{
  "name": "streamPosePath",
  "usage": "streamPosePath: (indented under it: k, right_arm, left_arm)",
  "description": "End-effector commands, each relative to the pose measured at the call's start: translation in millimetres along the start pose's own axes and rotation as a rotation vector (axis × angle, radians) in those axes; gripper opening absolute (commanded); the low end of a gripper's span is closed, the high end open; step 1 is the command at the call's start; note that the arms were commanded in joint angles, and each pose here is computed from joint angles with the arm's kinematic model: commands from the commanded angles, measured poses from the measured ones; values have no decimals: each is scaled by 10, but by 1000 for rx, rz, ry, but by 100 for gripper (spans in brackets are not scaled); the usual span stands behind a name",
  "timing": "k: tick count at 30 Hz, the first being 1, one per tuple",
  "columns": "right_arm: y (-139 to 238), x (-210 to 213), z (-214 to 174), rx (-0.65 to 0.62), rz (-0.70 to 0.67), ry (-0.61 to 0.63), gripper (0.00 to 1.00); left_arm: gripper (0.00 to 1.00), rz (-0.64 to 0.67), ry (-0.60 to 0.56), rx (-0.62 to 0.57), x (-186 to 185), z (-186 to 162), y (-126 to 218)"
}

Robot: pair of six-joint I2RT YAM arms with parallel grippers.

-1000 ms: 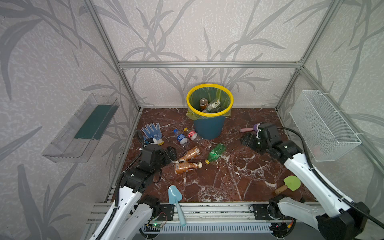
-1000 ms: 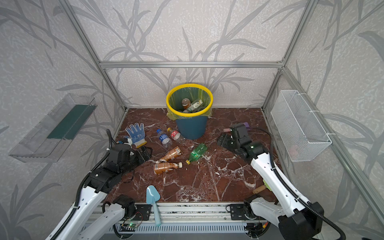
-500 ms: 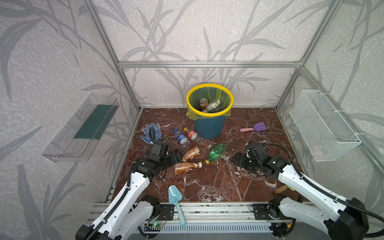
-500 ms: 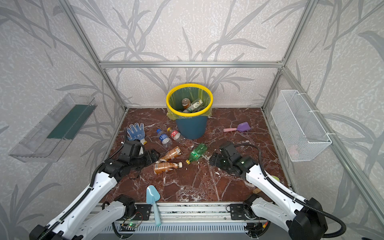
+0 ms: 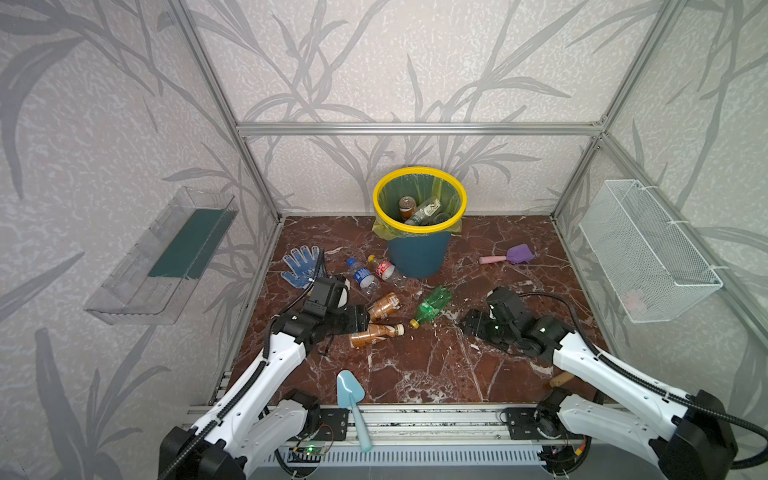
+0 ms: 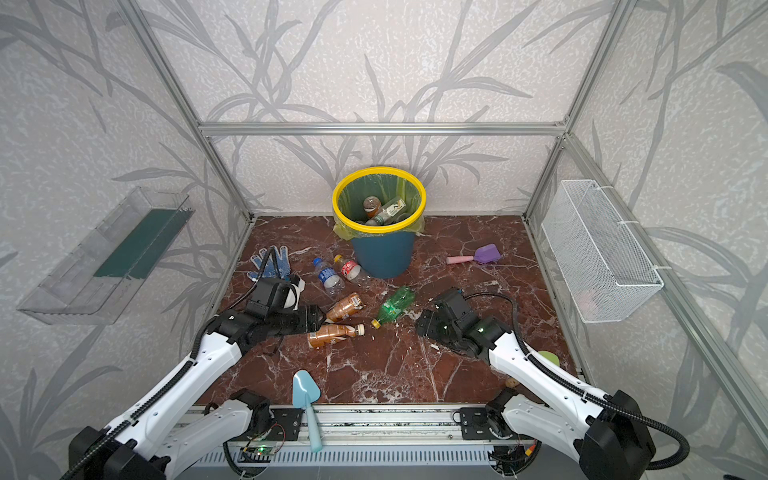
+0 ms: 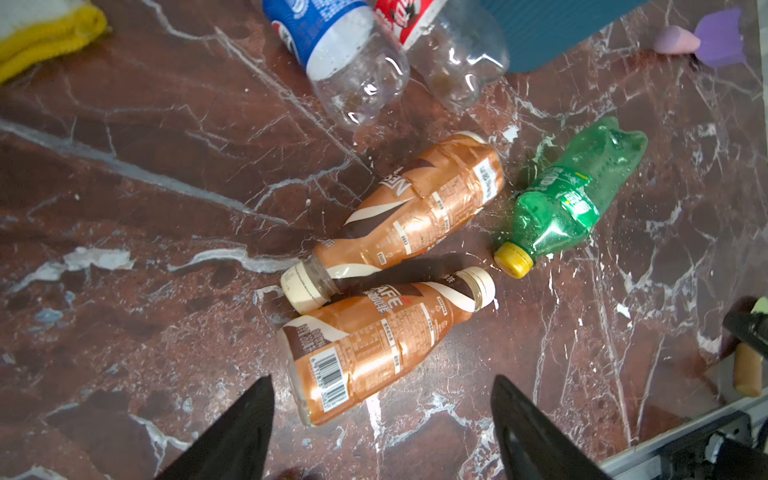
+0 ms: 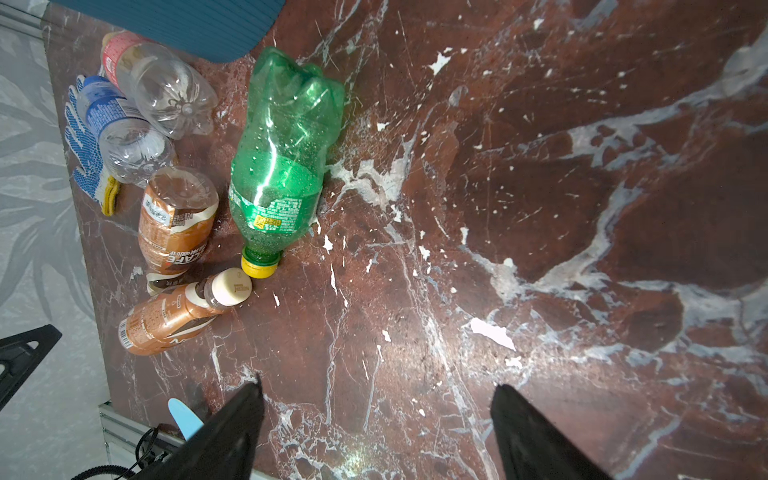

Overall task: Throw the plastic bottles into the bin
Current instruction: 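Lower the left gripper onto the nearer brown coffee bottle and close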

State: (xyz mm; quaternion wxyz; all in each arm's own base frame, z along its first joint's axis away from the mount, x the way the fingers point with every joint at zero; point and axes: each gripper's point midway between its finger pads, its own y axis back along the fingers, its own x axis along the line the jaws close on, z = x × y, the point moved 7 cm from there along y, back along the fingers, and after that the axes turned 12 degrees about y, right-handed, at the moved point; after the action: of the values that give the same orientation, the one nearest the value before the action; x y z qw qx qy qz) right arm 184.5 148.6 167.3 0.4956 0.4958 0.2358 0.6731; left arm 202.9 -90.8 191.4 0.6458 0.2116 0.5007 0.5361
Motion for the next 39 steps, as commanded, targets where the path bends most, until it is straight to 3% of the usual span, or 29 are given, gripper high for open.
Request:
streamPosePath:
  k: [1,12,24,39]
  right_arm:
    - [27,-12,-5,-20,-5,6,86]
    - [-5,-51,-48,-19,0,-4,86]
    - [-13,-99,-85,-24,-7,-11,86]
    - [32,-165,-107,-39,-27,-13,86]
  left_arm:
    - [81,-3,-167,0,-63,43,68]
    - [84,88,-253,105,-54,55,-191]
    - [88,145,-245,238,-35,-19,-522]
    - [84,139,-249,400,-223,-206,-611]
